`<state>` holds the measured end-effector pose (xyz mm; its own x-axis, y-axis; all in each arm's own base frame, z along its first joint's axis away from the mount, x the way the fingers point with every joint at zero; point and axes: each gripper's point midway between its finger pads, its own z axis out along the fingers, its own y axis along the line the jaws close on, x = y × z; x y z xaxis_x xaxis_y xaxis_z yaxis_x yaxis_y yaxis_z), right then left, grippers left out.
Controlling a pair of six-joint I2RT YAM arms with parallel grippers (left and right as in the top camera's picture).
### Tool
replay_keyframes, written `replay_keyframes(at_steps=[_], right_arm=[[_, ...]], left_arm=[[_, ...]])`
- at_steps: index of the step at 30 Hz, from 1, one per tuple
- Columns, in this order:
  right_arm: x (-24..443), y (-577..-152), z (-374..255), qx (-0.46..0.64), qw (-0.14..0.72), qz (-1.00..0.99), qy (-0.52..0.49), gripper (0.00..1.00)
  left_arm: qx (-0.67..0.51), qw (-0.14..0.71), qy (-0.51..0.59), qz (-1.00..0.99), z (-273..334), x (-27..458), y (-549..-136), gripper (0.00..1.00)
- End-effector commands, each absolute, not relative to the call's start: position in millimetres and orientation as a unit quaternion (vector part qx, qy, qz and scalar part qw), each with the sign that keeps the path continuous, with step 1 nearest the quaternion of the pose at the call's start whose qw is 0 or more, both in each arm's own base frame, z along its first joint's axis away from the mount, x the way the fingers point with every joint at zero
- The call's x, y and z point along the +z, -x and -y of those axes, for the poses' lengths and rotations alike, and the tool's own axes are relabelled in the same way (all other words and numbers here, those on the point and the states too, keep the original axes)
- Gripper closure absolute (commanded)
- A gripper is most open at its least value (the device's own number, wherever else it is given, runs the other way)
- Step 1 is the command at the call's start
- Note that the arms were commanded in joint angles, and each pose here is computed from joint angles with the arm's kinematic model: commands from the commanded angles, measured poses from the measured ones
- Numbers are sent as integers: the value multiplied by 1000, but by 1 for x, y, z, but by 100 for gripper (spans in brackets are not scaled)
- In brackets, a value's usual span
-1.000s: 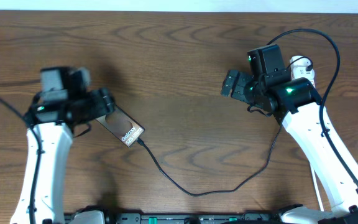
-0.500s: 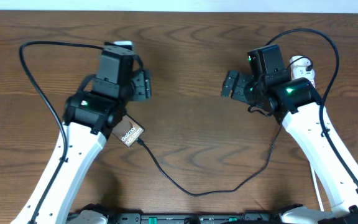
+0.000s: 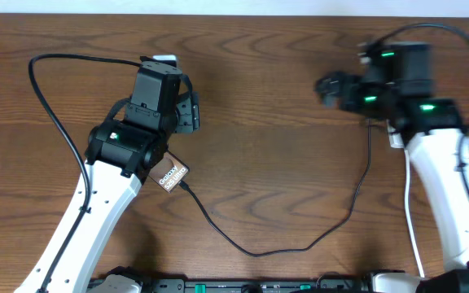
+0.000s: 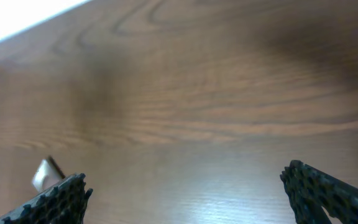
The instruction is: Plug charger to phone and switch on socket
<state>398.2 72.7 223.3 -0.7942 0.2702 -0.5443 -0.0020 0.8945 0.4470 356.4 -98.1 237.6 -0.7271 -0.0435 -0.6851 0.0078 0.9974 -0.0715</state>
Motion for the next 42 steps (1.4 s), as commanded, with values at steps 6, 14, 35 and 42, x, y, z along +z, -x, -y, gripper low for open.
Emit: replay_keyframes(at_steps=[6, 14, 35, 42], right_arm=[[286, -391, 19, 326, 388, -860, -61, 4], [279, -396, 87, 314, 392, -860, -95, 6], [140, -439, 154, 239, 145, -957, -74, 9], [108, -449, 161, 237, 136, -960, -69, 9]], left_arm=[[-30, 374, 17, -927, 97, 241, -359, 26], [-30, 373, 16, -927, 97, 241, -359, 26], [-25, 360, 15, -932, 96, 230, -358, 26], [-25, 359, 15, -933, 96, 230, -358, 26]])
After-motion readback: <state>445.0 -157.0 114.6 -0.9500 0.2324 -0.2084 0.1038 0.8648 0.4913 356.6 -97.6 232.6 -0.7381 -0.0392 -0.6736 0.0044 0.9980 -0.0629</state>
